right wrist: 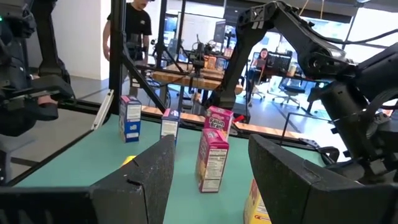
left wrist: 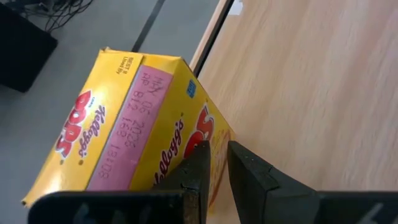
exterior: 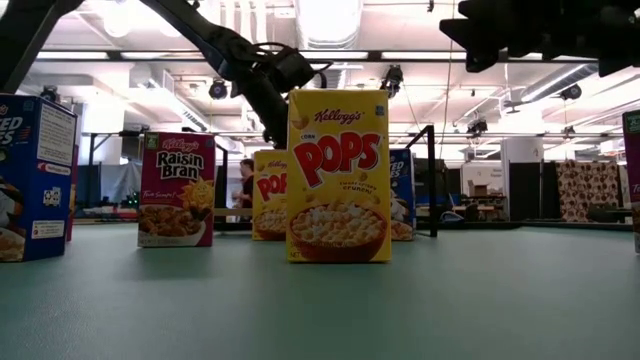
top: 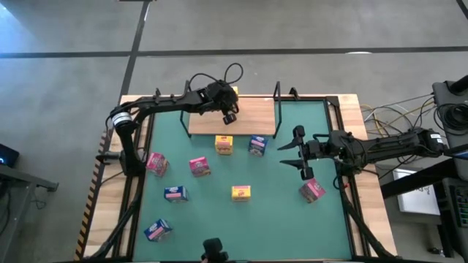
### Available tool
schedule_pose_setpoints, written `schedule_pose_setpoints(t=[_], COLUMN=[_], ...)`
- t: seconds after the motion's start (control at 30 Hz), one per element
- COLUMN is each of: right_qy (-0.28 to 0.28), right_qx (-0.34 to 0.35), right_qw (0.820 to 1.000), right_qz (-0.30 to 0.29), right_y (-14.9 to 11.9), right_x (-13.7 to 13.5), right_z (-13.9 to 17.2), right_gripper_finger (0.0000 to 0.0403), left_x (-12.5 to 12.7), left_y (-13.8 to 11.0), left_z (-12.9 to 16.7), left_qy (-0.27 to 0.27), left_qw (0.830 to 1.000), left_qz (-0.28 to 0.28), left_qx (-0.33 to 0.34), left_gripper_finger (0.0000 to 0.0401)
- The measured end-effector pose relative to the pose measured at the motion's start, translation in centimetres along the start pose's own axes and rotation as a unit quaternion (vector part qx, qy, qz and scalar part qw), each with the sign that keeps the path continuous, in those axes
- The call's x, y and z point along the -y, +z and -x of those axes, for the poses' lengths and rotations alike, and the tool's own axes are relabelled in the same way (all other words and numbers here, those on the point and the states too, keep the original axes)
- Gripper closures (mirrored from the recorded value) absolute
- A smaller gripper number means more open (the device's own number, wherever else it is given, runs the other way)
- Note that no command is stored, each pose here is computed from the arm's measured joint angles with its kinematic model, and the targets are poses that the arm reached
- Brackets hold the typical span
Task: Stack cereal on shelf
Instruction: Put the top right yellow cereal box on the shelf, then put the right blue cereal box on the shelf
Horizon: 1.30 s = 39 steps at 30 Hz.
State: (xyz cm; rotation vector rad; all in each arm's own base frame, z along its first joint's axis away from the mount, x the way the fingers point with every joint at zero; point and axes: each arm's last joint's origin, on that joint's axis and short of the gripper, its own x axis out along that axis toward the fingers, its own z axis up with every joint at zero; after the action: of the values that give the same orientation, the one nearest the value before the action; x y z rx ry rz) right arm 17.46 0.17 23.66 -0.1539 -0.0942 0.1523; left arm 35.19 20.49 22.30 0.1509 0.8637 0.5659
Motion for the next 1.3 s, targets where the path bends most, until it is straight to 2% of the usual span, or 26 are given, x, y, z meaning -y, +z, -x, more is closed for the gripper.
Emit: schedule_pose_setpoints(t=[0.2,0.33,0.5,0.63,0.83,1.1,1.2,1.3], right_qy=[0.0,-0.005,-0.058,-0.106,-0.129,-0.138,-0.161,-0.178], right_qx=[0.0,-0.011,-0.026,-0.032,-0.03,-0.017,-0.045,-0.117], right_qw=[1.0,1.0,0.998,0.993,0.988,0.984,0.977,0.969], right_qz=[-0.002,-0.006,-0.026,-0.051,-0.079,-0.114,-0.128,-0.127], right_y=[0.0,-0.2,-0.4,-0.5,-0.5,1.0,2.2,3.6], right_x=[0.0,0.0,0.3,0.6,0.7,1.2,1.7,2.3], right_z=[0.0,0.0,0.0,0.1,0.1,-1.0,-2.4,-4.0], right_gripper_finger=[0.0209,0.0209,0.0209,0.0209,0.0209,0.0209,0.0209,0.0209], left_x=[0.4,1.0,2.5,4.0,6.6,8.5,8.4,8.2], left_y=[-0.3,0.1,1.2,1.2,-1.2,-5.5,-7.0,-8.4], left_z=[0.3,2.1,5.8,9.5,14.7,18.7,19.4,19.8], left_qy=[-0.01,-0.041,-0.104,-0.127,-0.163,-0.2,-0.207,-0.208], left_qw=[1.0,0.999,0.994,0.987,0.969,0.931,0.923,0.919], left_qz=[-0.009,-0.009,-0.006,-0.003,0.019,0.025,0.041,0.053], left_qx=[-0.022,-0.018,0.032,0.097,0.187,0.303,0.323,0.331], left_gripper_finger=[0.0364,0.0364,0.0364,0.0364,0.0364,0.0364,0.0364,0.0364])
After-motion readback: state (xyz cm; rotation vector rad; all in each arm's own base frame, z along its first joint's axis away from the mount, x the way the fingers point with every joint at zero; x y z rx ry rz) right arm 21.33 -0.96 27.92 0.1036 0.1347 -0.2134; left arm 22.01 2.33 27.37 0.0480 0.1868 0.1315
